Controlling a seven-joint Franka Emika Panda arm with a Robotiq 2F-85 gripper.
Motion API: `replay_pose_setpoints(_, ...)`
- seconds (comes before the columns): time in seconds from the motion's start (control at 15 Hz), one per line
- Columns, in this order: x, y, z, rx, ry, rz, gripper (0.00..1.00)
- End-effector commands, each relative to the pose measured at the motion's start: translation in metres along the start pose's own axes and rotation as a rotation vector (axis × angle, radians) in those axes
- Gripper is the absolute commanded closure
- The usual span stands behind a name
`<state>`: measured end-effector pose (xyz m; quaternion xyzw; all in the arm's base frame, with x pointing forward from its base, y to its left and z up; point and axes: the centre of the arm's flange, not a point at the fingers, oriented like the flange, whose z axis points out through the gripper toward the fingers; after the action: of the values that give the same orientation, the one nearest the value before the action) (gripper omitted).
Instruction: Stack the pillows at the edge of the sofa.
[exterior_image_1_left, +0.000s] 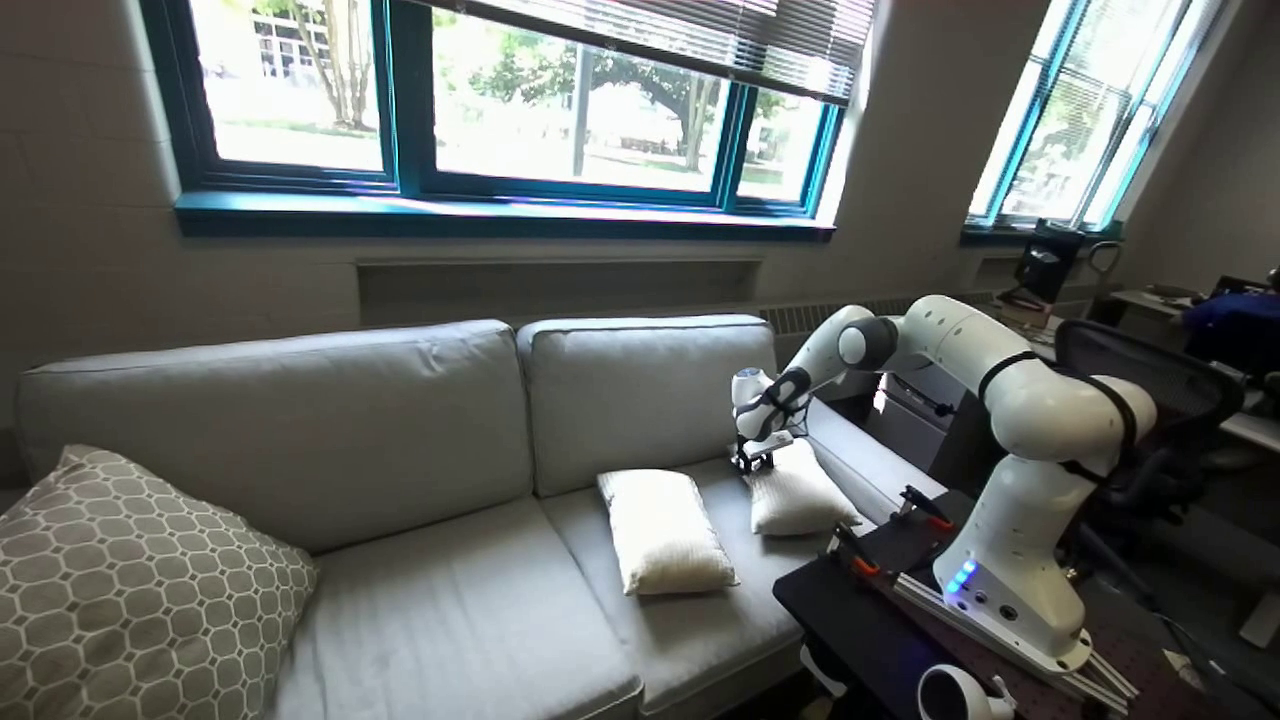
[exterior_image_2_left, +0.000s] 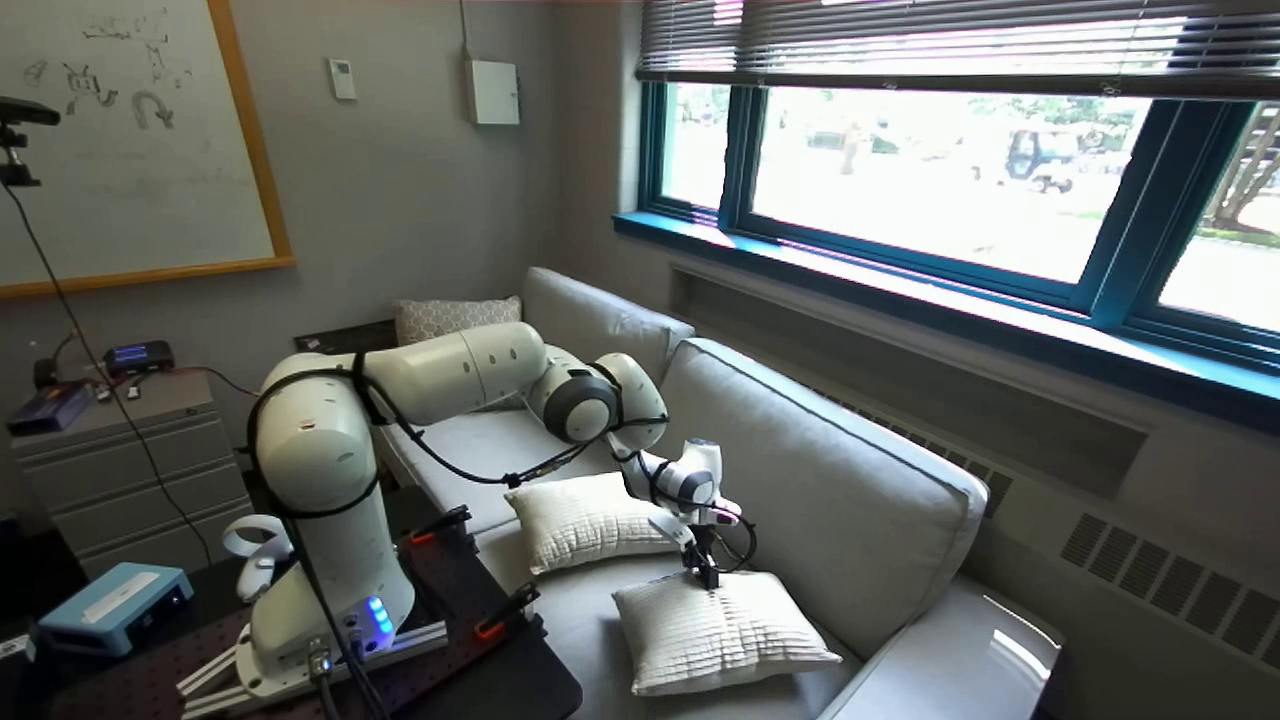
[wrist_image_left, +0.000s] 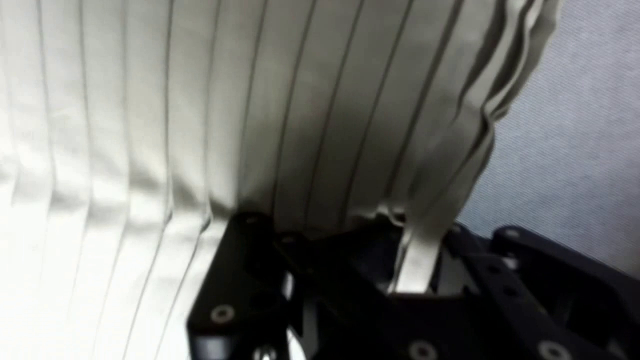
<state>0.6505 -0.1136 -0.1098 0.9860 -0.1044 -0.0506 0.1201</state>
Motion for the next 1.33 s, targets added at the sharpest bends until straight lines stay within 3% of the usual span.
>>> replay_pose_setpoints(0.0, -0.020, 0.028, -0.042, 0.136, 0.076, -0.126, 0.98)
replay_pose_setpoints(0.27, -0.026, 0.085, -0.042, 0.162, 0.107, -0.120, 0.98)
replay_pose_setpoints(0.6, -0.053, 0.186, -0.020, 0.180, 0.073, -0.010, 0.98)
replay_pose_setpoints(0.8, -0.073, 0.247, -0.005, 0.129, 0.047, 0.105, 0.98)
replay_pose_setpoints(0.93, -0.079, 0.280, -0.004, 0.139, 0.055, 0.164, 0.98)
replay_pose_setpoints(1.07, -0.077, 0.289, -0.026, 0.198, 0.126, 0.163, 0.97)
replay_pose_setpoints(1.27, -0.058, 0.266, -0.075, 0.240, 0.277, 0.067, 0.98)
